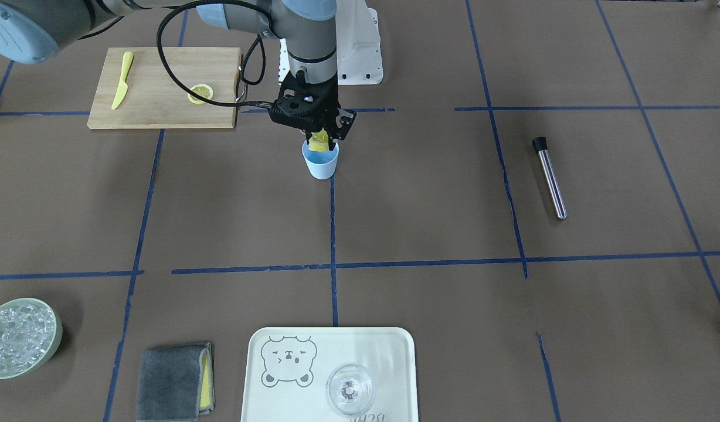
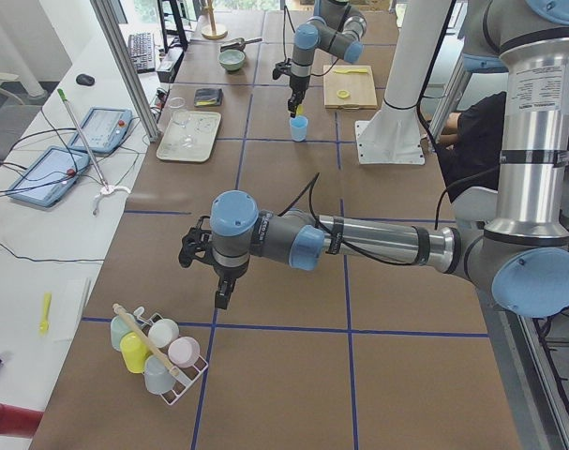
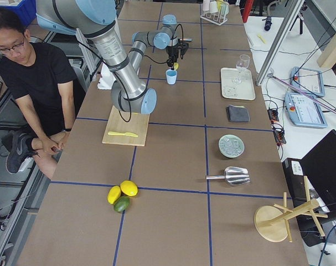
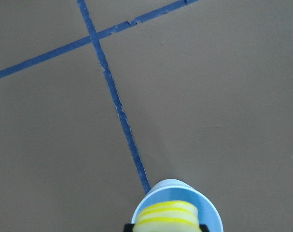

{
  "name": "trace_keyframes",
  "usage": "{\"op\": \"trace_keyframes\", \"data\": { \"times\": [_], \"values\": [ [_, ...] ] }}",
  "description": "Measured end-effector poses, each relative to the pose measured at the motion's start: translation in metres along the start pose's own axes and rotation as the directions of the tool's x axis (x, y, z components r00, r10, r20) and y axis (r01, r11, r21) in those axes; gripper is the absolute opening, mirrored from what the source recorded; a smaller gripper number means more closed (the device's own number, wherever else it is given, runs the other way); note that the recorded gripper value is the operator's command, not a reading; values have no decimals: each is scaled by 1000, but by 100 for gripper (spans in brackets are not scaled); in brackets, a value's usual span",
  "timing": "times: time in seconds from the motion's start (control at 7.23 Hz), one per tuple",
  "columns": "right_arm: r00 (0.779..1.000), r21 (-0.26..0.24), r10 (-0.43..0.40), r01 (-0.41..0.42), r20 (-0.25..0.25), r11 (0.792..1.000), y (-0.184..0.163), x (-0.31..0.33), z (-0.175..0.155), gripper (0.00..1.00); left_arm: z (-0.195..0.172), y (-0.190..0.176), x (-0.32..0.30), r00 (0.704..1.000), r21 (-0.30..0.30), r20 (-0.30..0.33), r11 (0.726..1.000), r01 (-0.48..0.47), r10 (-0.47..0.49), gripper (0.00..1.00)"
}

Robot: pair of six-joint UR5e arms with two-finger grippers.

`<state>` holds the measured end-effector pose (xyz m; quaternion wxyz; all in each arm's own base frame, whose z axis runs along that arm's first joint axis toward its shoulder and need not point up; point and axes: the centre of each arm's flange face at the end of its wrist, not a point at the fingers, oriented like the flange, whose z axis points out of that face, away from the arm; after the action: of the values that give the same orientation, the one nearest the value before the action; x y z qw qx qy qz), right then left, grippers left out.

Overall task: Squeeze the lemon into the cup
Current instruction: 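Carry the lemon slice with the right gripper and drop it into the blue cup, then withdraw the right arm to rest while the left gripper moves toward the steel muddler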

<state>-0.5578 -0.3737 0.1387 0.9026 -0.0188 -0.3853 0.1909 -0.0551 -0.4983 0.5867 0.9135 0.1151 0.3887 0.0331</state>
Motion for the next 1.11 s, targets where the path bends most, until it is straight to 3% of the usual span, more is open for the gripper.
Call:
{"op": "trace_keyframes", "data": {
  "times": [0.28, 0.55, 0.69, 1.11],
  "values": [
    [1000, -10, -9, 9, -13, 1000, 9, 3, 9, 54, 0, 0, 0, 1000, 0, -1, 1000, 0, 0, 100],
    [1000, -14, -14, 14, -16, 1000, 12, 4, 11, 88, 1, 0, 0, 1000, -1, 0, 1000, 0, 0, 100],
    [1000, -14, -15, 15, -14, 1000, 13, 4, 10, 100, 1, 0, -1, 1000, -1, 0, 1000, 0, 0, 100],
    [1000, -14, -17, 17, 1, 1000, 11, 4, 2, 100, 1, 0, -1, 1000, -2, 0, 1000, 1, -1, 100]
  ]
}}
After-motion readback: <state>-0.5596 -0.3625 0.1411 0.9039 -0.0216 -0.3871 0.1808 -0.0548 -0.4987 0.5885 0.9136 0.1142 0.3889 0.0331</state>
